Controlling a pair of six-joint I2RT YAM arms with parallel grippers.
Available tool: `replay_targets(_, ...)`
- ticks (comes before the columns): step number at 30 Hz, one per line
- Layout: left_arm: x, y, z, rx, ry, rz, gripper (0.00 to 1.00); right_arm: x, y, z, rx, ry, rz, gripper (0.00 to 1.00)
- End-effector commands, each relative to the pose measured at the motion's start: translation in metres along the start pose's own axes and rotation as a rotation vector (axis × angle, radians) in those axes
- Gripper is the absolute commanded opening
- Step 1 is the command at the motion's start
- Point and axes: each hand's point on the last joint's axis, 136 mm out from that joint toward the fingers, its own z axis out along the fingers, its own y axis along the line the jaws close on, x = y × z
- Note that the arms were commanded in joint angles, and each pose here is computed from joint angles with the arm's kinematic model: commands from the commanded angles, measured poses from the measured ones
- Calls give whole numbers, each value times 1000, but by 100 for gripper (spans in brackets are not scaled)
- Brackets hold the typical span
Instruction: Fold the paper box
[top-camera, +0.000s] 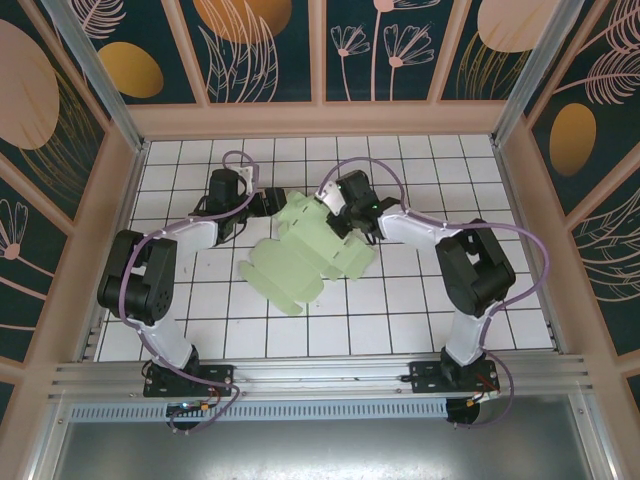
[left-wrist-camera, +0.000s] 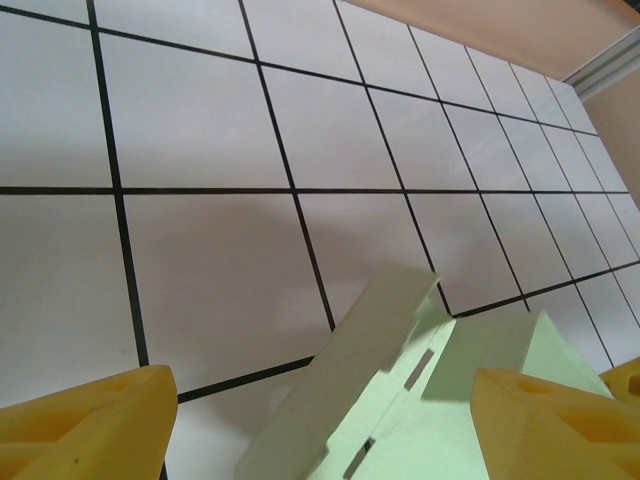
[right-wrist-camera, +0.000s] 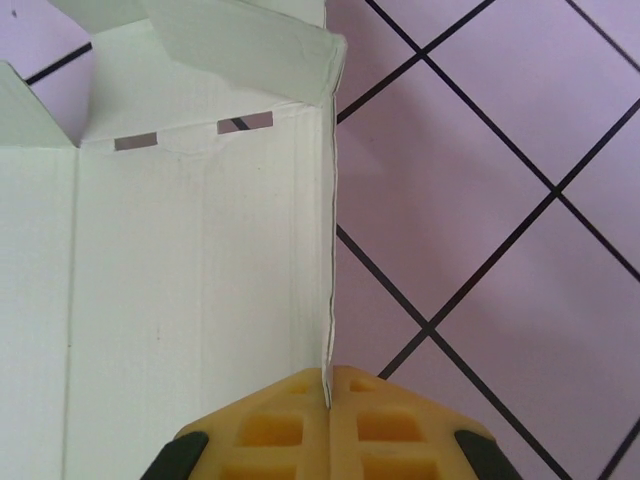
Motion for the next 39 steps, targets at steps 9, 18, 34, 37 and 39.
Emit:
replay_targets(9,-3,-1,-1,8,-4,17,77,27,-23,19,-80,117,257,28)
replay_targets(18,0,1,3,10,12,13,77,43,-33,28,-71,164,282,32)
replay_targets(34,-1,0,0,6,11,27,77,55,-22,42,-142,194,269,26)
replay_targets(37,-1,0,0,6,11,29,77,54,-23,40,-132,193,257,13)
replay_targets(39,-2,0,0,5,10,28,77,53,-27,37,-115,185,245,0)
